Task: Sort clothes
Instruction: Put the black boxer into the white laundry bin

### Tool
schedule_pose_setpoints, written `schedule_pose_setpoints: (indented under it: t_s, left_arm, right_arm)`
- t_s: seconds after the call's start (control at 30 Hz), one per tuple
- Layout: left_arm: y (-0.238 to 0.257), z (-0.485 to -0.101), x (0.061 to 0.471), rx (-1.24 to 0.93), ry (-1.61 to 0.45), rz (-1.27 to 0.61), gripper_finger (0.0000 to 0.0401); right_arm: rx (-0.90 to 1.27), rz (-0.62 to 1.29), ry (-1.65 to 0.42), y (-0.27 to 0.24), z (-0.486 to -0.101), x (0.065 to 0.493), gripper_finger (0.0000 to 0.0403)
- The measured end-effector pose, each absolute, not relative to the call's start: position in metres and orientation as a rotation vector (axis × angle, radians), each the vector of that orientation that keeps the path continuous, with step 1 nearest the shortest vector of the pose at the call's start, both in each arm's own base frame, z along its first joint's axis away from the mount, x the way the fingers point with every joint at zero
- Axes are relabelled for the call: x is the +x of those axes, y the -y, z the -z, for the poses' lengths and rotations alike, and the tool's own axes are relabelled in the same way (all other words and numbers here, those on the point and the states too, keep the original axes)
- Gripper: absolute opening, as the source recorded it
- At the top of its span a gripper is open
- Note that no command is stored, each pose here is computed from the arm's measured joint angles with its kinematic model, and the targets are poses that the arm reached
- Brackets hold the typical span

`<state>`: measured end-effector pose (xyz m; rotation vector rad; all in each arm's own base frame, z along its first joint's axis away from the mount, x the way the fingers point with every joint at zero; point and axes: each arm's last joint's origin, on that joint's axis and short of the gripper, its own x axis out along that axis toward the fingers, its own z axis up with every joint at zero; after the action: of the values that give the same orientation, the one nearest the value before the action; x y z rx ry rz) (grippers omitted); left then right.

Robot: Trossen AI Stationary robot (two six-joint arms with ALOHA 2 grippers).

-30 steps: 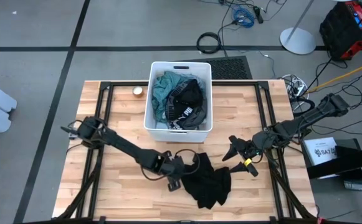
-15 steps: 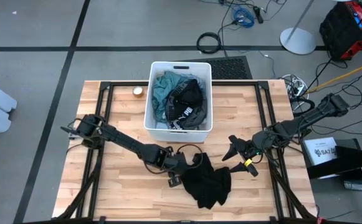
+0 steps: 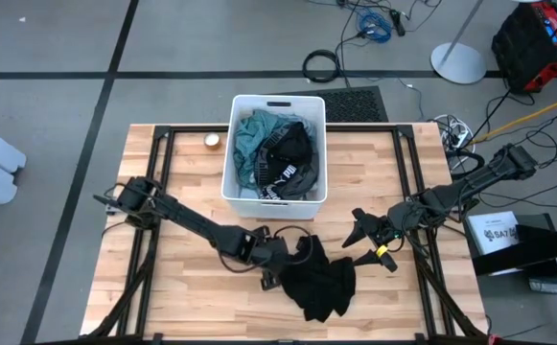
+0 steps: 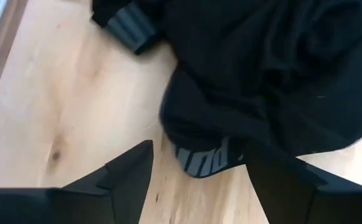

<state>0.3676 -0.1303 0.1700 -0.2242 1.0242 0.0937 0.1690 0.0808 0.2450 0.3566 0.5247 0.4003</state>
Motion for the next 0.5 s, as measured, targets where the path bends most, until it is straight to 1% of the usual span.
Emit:
schedule_pose_setpoints:
  t_s: [0.1,0.27,0.5]
  left_arm:
    - [0.132,-0.171,0.369,-0.203,-1.005,-0.067,0.0265]
    - [0.132,-0.171,0.369,-0.166,-0.999,-0.042,0.0263]
    - [0.125,-0.153,0.365,-0.163,-1.035,-0.065,0.0262]
  right_arm:
    - [0.357,-0.400,-0.524,-0.081,-0.245,0.169,0.0270]
    - [0.358,-0.400,-0.525,-0.081,-0.245,0.169,0.0270]
    - [0.360,-0.400,-0.525,-0.081,-0.245,0.169,0.0270]
